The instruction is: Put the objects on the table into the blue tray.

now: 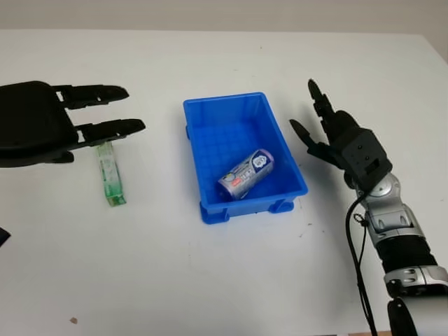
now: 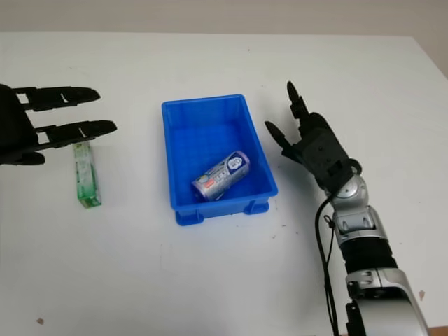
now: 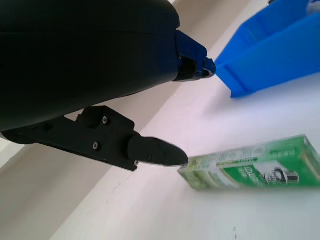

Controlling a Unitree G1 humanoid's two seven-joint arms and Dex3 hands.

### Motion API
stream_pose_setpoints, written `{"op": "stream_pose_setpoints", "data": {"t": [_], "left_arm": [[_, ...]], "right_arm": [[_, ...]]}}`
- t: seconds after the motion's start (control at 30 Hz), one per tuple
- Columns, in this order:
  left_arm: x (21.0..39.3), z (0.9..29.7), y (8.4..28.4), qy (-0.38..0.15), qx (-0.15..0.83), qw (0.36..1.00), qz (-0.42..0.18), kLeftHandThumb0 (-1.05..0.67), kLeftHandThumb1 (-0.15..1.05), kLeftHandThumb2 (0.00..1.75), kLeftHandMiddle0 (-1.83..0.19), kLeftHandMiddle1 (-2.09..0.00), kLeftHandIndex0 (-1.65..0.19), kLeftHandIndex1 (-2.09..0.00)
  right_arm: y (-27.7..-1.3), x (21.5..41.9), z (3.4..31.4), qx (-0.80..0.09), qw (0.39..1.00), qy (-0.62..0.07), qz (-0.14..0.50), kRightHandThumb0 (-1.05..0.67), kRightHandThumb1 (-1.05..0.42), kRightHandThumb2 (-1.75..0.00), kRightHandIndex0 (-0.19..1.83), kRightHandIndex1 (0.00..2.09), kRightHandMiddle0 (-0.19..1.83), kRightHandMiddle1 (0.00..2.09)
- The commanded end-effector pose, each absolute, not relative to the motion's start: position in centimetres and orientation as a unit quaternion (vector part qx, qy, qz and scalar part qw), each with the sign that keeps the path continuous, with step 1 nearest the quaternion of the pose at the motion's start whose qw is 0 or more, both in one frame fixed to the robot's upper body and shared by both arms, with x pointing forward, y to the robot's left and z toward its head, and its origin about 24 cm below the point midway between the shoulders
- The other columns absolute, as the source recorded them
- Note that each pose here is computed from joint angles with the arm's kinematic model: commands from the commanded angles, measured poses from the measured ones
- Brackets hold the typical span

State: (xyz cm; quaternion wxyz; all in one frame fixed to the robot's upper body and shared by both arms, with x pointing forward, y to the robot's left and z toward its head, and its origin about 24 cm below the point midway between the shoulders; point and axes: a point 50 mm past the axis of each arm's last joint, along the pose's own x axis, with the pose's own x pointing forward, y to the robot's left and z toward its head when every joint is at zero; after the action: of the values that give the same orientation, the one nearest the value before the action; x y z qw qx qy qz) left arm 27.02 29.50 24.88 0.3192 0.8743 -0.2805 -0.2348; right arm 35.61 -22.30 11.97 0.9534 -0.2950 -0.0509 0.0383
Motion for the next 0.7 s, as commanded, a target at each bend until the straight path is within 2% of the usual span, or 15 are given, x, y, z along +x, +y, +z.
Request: {"op": "stream_pose_setpoints", "data": {"t": [0.0, 0.13, 0.23, 0.37, 0.53, 0.67], "left_arm": [[26.9, 24.7, 30.0, -0.272, 0.876, 0.310, -0.249, -0.11, 1.05, 0.27, -0.13, -0.05, -0.11, -0.05], [27.0, 22.9, 30.4, -0.251, 0.879, 0.290, -0.282, -0.04, 1.05, 0.36, -0.09, -0.04, -0.09, -0.04], [27.1, 21.2, 30.5, -0.266, 0.861, 0.317, -0.297, -0.09, 1.05, 0.30, -0.14, -0.07, -0.12, -0.06], [27.5, 18.8, 30.2, -0.303, 0.828, 0.364, -0.300, -0.03, 1.05, 0.28, -0.25, -0.09, -0.23, -0.11], [28.5, 17.0, 29.2, -0.303, 0.818, 0.367, -0.323, 0.01, 1.05, 0.27, -0.32, -0.09, -0.28, -0.12], [29.2, 15.9, 28.9, -0.297, 0.820, 0.362, -0.331, -0.04, 1.01, 0.15, -0.45, -0.14, -0.37, -0.18]], "right_arm": [[-22.3, 35.5, 12.1, -0.294, 0.953, -0.056, 0.039, -0.71, -1.05, -0.50, -0.13, 0.06, -0.11, 0.06], [-22.4, 35.6, 12.2, -0.283, 0.957, -0.057, 0.038, -0.70, -1.05, -0.50, -0.15, 0.05, -0.12, 0.05], [-22.6, 35.6, 12.1, -0.275, 0.959, -0.058, 0.034, -0.70, -1.05, -0.49, -0.14, 0.05, -0.12, 0.05], [-22.7, 35.7, 12.1, -0.271, 0.960, -0.057, 0.037, -0.70, -1.05, -0.49, -0.15, 0.05, -0.12, 0.05], [-22.8, 35.7, 12.1, -0.274, 0.959, -0.058, 0.038, -0.70, -1.05, -0.49, -0.15, 0.05, -0.12, 0.05], [-23.0, 35.5, 12.0, -0.270, 0.960, -0.061, 0.035, -0.72, -1.05, -0.48, -0.14, 0.06, -0.11, 0.06]]}}
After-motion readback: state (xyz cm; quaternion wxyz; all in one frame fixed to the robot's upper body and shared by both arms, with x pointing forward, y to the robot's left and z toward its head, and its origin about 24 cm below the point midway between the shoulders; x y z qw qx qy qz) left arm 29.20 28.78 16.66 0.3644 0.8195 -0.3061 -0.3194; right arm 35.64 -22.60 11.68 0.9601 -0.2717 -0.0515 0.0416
